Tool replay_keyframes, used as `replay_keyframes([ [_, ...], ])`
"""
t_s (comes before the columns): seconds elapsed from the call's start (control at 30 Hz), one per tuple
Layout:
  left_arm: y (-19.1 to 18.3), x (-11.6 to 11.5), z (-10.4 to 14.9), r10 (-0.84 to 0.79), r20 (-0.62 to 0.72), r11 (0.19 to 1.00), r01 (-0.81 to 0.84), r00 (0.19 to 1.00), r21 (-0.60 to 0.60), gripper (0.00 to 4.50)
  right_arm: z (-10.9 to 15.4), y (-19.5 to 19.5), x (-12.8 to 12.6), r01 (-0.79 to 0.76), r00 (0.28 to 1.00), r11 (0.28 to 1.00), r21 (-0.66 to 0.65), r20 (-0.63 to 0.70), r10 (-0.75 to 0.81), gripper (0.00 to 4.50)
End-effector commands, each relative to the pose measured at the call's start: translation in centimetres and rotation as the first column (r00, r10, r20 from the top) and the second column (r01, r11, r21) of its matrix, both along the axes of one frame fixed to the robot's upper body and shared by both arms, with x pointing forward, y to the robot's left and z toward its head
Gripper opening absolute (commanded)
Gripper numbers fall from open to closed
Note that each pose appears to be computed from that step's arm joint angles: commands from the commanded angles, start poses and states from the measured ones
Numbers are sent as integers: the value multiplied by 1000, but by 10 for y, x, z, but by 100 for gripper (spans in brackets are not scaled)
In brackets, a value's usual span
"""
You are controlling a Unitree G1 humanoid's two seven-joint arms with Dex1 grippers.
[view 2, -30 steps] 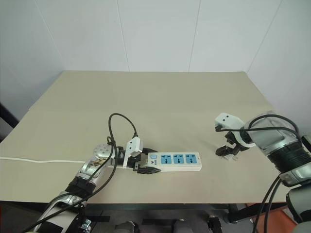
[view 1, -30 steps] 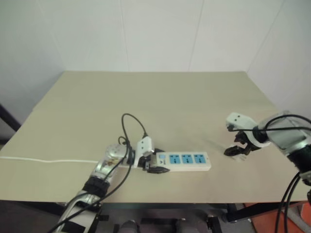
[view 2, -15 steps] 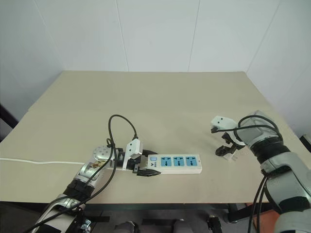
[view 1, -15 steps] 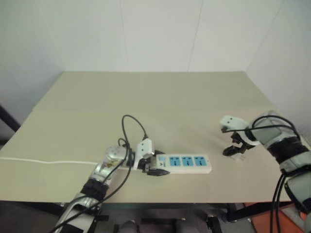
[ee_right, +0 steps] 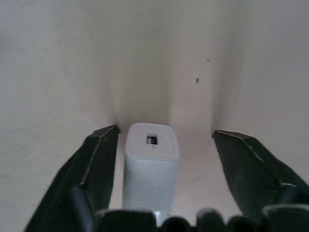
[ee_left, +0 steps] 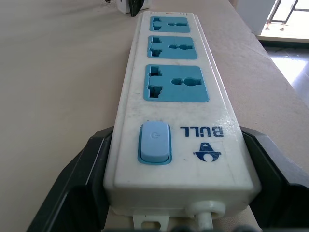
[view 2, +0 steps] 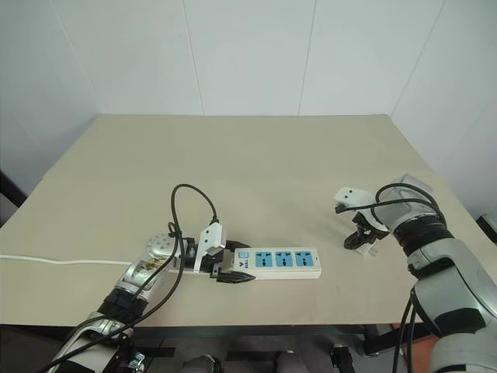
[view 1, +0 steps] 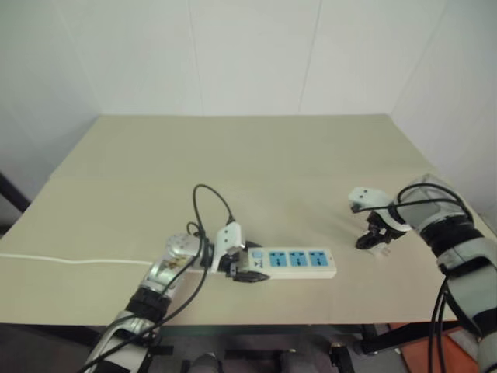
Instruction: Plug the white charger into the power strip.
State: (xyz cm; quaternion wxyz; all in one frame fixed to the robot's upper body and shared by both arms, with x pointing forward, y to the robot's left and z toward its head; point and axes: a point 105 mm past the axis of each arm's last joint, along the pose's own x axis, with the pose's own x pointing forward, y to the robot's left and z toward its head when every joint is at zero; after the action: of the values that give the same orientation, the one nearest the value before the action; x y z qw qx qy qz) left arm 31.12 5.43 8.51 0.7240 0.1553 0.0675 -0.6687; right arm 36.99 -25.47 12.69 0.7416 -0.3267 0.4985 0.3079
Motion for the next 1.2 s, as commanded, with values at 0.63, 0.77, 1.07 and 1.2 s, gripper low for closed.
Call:
replay_keyframes([
  [0.63,11,6,-5,-32,-4,996,32,999,80,330,134,101,-16,-393,844,759,519,531,74,113],
  [0.77,10,7,-5,-41,-11,996,42,999,78,330,136,118,-16,-494,737,670,554,676,-16,113],
  [1.07,8,7,-8,-34,-21,997,36,999,73,330,85,149,-34,-627,682,512,587,732,-4,113],
  [1.2,9,5,-9,-34,-25,996,36,999,76,330,75,161,-45,-648,718,388,655,696,25,113],
])
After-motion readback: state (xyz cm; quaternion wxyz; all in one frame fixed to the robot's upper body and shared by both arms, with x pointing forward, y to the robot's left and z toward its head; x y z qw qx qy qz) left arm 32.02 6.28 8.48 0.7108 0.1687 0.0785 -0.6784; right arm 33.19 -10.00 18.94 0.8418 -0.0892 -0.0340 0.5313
